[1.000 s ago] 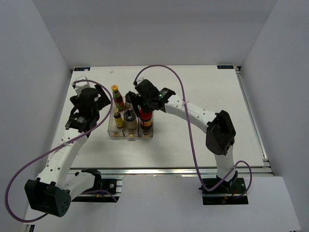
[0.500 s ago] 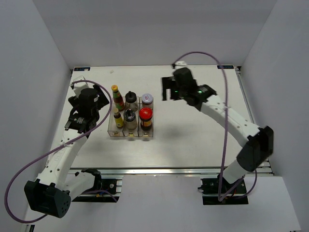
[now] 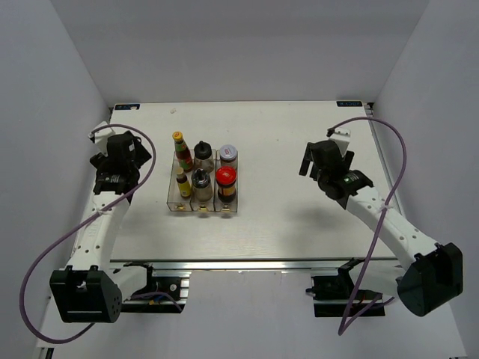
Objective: Organize the condiment bottles
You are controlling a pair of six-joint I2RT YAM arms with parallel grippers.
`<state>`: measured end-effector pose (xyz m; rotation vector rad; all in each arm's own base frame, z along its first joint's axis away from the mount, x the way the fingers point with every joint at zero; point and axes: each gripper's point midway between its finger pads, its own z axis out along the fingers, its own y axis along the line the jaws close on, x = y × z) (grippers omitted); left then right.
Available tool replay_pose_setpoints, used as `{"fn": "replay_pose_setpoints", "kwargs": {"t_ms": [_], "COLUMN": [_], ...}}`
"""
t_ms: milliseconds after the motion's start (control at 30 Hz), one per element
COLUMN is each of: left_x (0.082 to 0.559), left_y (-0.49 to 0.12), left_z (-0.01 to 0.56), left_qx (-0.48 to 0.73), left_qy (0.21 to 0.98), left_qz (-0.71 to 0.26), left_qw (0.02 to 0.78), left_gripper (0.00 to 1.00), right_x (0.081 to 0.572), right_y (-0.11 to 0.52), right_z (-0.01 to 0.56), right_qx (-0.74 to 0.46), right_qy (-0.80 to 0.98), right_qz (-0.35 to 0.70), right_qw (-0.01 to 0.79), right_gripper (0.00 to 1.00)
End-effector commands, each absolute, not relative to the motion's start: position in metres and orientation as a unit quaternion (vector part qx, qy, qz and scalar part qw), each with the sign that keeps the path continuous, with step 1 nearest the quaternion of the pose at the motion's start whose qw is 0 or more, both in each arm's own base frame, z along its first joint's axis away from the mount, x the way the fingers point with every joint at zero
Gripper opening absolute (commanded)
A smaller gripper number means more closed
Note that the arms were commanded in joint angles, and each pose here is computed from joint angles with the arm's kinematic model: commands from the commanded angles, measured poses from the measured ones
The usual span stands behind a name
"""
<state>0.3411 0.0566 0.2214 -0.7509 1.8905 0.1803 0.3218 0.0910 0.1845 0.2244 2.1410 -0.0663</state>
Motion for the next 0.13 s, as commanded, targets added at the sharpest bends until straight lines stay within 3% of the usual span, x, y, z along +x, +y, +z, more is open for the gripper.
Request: {"fn": "replay_pose_setpoints", "kwargs": {"t_ms": [0,100], "left_x": [0.3424,0.3421], "left_y": [0.0571,0.0567], "left_z": [0.2239,0.2221], "left_qx": [-0.328,-0.329], "left_qy": [0.783,0.784], "left_qz": [0.057,0.057], "left_qw": [0.526,0.523], "left_gripper": [0.98,0.98], "right_x": [0.3311,0.3339], "right_y": [0.0850,0.0916], "right_z": [0.1946,0.1929], "right_qx": [0.136,0.125], "right_qy": [0.848,0.854], "right_qz": [-0.028,-0.019], "right_qw": [0.512,0.505], "right_gripper": [0.89,0.89]}}
